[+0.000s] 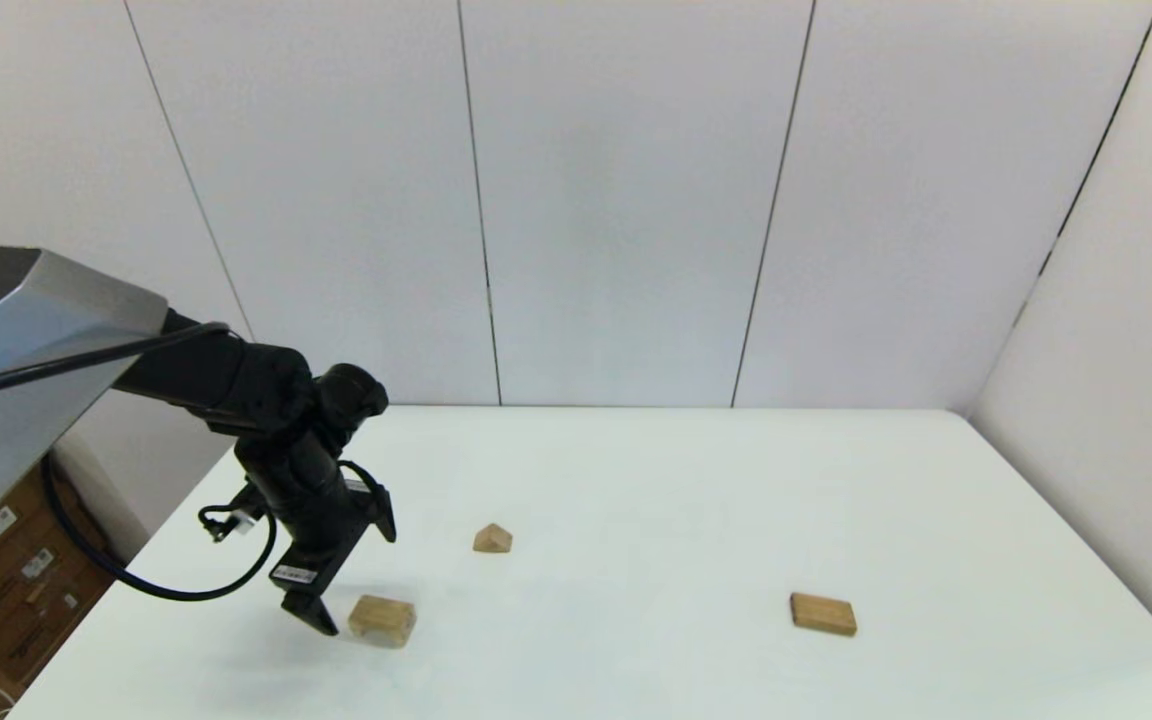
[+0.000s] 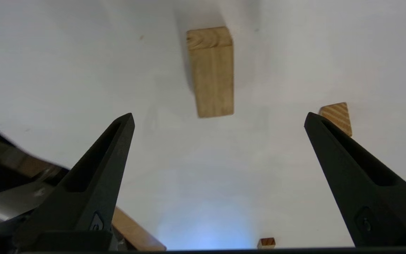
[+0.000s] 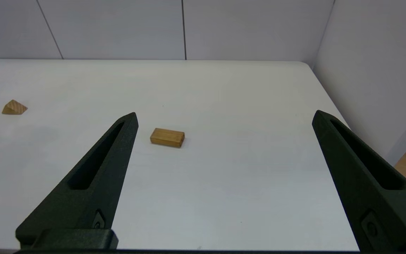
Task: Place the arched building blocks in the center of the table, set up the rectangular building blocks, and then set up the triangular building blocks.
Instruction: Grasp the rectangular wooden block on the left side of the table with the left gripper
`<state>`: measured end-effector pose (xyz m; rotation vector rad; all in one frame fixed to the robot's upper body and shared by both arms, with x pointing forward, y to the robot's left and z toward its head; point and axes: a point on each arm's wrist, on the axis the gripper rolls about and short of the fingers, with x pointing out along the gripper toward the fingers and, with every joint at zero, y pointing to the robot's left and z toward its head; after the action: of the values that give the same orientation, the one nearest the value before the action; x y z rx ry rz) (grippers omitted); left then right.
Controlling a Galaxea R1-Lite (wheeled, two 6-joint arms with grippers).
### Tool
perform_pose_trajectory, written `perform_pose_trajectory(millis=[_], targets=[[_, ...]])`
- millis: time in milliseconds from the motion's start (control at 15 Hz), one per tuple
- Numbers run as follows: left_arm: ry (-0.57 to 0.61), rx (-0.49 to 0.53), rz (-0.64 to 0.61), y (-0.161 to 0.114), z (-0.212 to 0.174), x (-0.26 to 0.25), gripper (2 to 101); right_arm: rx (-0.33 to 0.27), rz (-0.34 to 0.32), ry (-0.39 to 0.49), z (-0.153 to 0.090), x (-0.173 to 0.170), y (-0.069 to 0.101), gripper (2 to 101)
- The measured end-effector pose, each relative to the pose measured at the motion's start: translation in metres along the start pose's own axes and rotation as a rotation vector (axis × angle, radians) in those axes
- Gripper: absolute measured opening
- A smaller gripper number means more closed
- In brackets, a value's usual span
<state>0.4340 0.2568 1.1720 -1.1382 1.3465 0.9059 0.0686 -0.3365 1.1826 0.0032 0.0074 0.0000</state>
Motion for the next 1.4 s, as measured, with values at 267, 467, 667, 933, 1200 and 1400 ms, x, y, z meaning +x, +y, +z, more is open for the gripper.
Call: perform_pose_trajectory(millis=[267,467,667,933,1200,1400], targets=[[-0.005,0.012,-0.118,-0.003,0.002,0.012,97.8,0.0,0.0,0.0,0.0,0.0,0.0,98.0],[-0.01,0.042,-0.107,0.002,-0.007,0.017,97.8,0.0,0.0,0.0,0.0,0.0,0.0,98.0],[-0.04,0.053,-0.078,0.007,-0.012,0.022,97.8,0.0,0.0,0.0,0.0,0.0,0.0,98.0],[-0.064,0.05,-0.029,0.012,-0.012,0.034,97.8,0.0,0.0,0.0,0.0,0.0,0.0,98.0],[-0.08,0.03,0.002,0.008,-0.012,0.048,97.8,0.0,0.0,0.0,0.0,0.0,0.0,98.0],[-0.083,-0.007,-0.001,0.004,-0.012,0.052,97.8,0.0,0.0,0.0,0.0,0.0,0.0,98.0]])
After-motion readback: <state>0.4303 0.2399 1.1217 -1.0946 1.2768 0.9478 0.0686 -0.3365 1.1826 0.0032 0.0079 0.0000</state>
